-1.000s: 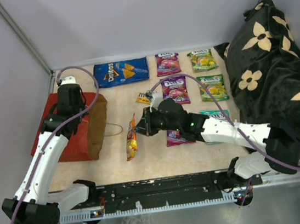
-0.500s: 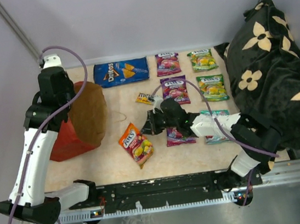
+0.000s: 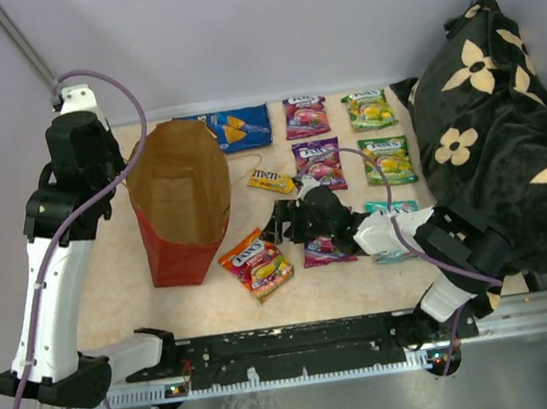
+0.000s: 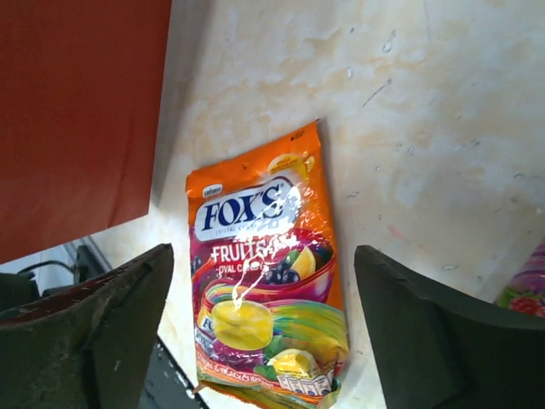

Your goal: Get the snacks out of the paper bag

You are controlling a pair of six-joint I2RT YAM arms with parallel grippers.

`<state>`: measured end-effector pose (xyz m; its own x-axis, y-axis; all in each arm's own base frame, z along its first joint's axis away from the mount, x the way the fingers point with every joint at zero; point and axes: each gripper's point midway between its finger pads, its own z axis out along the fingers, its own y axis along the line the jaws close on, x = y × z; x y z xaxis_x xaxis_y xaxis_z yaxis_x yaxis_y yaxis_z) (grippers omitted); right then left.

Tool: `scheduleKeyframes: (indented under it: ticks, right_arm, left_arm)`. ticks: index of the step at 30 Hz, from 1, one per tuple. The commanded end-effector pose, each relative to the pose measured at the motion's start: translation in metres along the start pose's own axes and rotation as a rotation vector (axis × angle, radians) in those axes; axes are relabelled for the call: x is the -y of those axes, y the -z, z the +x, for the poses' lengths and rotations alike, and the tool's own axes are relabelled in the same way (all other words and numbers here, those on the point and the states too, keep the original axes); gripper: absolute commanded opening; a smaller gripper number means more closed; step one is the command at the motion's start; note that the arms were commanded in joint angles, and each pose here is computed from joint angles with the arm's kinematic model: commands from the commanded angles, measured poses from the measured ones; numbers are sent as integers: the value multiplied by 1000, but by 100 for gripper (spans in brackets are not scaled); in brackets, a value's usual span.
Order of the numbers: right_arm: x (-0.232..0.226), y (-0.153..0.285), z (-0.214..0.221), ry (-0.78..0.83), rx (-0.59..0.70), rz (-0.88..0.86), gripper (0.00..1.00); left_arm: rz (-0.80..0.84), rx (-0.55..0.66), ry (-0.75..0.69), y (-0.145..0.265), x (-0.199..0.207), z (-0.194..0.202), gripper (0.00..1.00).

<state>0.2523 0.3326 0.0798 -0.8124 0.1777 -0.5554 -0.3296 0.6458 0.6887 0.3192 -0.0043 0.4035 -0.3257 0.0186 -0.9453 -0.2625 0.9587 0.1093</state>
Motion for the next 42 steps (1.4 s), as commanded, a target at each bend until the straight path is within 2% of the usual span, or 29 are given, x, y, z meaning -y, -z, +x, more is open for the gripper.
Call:
scheduleKeyframes:
  ticks: [1,5,7,15,19,24,30,34,42]
  right_arm:
    - [-48,20,-68,63,229,-84,91]
    - [-96,50,-102,41,368,-261,98]
    - [-124,54,-113,35,379,-369,97]
    - [-157,-14,-128,14,283,-449,94]
    - [-166,-44,-135,12,263,-450,84]
    - [-164,-72,-134,23,212,-391,82]
    - [-151,-59,-139,32,258,-322,88]
    - [-132,-52,-144,-22,283,-295,90]
    - [-108,-79,-152,-126,248,-231,88]
  left_arm:
    - [3,18,-5,7,-5,-10,0]
    - [14,16,-8,6,-2,-8,0]
    - [13,13,-9,4,-1,-4,0]
    - [-4,-10,-19,-5,-1,17,0]
    - [-17,-13,-24,-9,-3,22,0]
    - [-36,-7,-28,-8,-9,19,0]
    - [-47,12,-24,-6,-15,10,0]
    - [-38,18,-20,-4,-14,8,0]
    - [-31,23,-24,-3,-14,6,0]
